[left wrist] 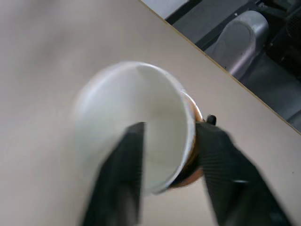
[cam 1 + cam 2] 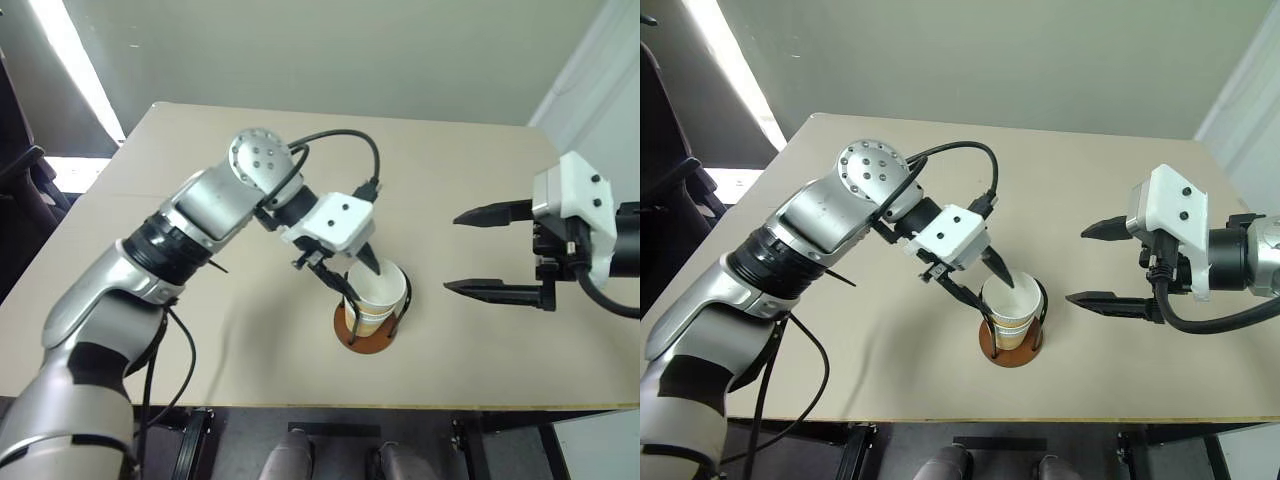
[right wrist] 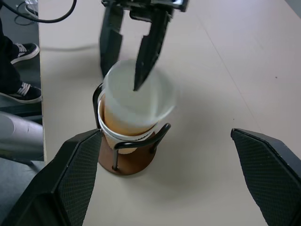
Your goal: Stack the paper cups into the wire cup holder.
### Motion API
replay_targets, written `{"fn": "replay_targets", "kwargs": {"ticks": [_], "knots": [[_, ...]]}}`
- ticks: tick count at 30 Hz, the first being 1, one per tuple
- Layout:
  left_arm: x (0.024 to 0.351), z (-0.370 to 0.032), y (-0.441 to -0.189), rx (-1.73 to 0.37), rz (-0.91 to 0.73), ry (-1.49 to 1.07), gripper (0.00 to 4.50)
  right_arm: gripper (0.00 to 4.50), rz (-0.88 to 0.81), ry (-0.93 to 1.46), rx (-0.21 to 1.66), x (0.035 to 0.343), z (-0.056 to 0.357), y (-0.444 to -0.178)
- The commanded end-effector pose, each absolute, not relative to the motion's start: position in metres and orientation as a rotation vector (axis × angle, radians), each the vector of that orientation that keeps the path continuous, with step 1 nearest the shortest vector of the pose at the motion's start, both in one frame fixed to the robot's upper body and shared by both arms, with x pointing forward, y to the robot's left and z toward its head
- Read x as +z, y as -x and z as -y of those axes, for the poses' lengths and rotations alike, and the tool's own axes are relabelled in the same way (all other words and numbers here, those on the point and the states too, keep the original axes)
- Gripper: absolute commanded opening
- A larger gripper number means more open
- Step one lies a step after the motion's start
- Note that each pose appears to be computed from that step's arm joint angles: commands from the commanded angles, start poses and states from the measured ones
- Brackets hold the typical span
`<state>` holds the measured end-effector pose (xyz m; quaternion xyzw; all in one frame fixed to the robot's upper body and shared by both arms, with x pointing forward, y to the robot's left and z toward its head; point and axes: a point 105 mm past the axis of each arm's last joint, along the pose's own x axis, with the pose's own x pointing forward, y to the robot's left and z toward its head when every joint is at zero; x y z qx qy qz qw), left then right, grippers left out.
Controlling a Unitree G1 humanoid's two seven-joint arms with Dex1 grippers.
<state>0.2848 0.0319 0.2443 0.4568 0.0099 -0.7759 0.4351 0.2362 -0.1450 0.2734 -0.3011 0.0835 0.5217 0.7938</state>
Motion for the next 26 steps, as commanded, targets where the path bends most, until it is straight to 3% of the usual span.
{"fn": "replay_targets", "kwargs": {"ticks": [1,4,8,14,21,26], "knots": [[0.26,-0.031,-0.277,-1.959,0.025,-1.09,3.46,4.5,-0.139,0.669,1.09,0.284,0.148,-0.233],[0.273,-0.029,-0.275,-1.957,0.057,-1.015,4.47,4.5,-0.14,0.668,1.089,0.285,0.148,-0.233],[0.306,-0.025,-0.279,-1.872,0.148,-0.812,4.47,4.5,-0.131,0.649,1.078,0.285,0.148,-0.235],[0.326,-0.048,-0.3,-1.643,0.208,-0.575,4.47,4.5,-0.125,0.588,1.042,0.279,0.151,-0.243],[0.311,-0.093,-0.337,-1.294,0.179,-0.356,4.47,4.5,-0.102,0.437,0.937,0.27,0.162,-0.269],[0.276,-0.155,-0.393,-0.792,0.132,-0.37,4.47,4.5,-0.067,0.299,0.7,0.256,0.198,-0.309]]}}
